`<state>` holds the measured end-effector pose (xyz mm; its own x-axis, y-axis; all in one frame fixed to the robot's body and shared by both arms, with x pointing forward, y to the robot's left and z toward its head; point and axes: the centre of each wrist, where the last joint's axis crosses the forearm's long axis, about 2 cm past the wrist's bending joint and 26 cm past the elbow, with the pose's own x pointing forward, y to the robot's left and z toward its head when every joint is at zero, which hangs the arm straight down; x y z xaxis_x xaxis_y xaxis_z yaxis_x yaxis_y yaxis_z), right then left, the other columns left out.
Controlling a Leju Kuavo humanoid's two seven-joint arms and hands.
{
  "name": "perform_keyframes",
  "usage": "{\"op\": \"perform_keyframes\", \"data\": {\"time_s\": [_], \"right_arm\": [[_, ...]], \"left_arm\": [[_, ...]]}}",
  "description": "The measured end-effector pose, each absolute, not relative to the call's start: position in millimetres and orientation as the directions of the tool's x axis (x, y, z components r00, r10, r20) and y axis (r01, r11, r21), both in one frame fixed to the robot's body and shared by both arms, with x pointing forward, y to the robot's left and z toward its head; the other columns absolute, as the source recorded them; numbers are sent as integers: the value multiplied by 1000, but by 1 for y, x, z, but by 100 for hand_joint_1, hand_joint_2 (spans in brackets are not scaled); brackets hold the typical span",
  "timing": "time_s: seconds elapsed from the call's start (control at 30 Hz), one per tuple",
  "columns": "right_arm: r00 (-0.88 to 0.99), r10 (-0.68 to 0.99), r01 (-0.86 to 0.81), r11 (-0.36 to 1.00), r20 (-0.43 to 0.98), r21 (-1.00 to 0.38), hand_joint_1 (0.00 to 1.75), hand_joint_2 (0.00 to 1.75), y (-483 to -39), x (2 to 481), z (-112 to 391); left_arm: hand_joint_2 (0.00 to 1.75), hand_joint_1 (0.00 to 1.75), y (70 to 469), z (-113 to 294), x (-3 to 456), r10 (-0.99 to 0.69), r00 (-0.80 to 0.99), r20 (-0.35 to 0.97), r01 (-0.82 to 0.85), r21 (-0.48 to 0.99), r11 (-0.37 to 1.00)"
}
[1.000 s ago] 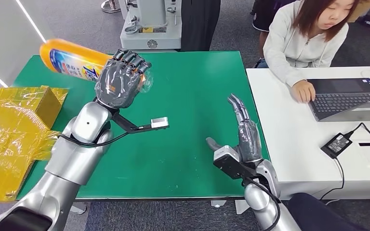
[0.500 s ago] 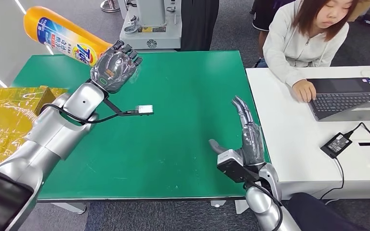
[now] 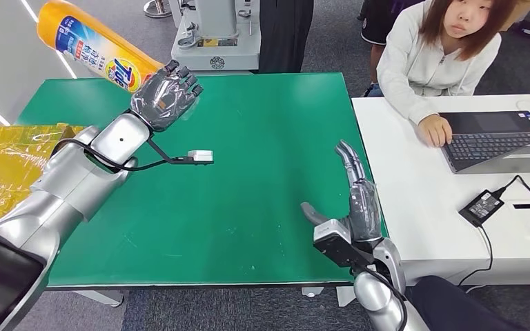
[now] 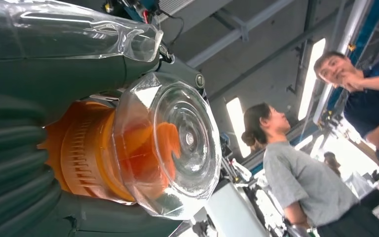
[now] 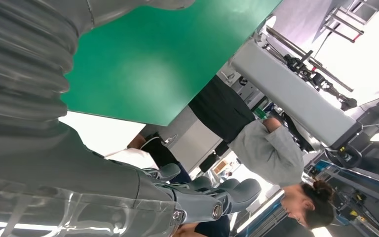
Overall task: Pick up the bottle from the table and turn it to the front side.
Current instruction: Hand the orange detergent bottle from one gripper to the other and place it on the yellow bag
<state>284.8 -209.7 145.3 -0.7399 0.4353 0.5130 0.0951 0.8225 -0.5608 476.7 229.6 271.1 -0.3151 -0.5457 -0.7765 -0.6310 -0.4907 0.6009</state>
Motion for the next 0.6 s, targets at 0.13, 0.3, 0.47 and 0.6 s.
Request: {"op": "perform_keyframes", "data": {"time_s": [0.13, 0.3, 0.47, 0.6], "right_arm": [[-738, 438, 95, 821, 513, -563, 0, 175, -211, 284, 144], [-737, 440, 96, 820, 513, -565, 0, 175, -212, 284, 143], [-733, 444, 101, 820, 516, -563, 0, 175, -212, 281, 141], [-732, 444, 101, 821, 516, -562, 0, 175, -212, 281, 141]], "left_arm": [[175, 175, 233, 269, 478, -542, -319, -778, -616, 605, -505], [175, 175, 236, 266, 478, -564, -331, -756, -588, 633, -504], [175, 175, 240, 267, 481, -636, -345, -690, -529, 703, -475], [175, 175, 243, 268, 482, -665, -339, -665, -508, 725, -466]]}}
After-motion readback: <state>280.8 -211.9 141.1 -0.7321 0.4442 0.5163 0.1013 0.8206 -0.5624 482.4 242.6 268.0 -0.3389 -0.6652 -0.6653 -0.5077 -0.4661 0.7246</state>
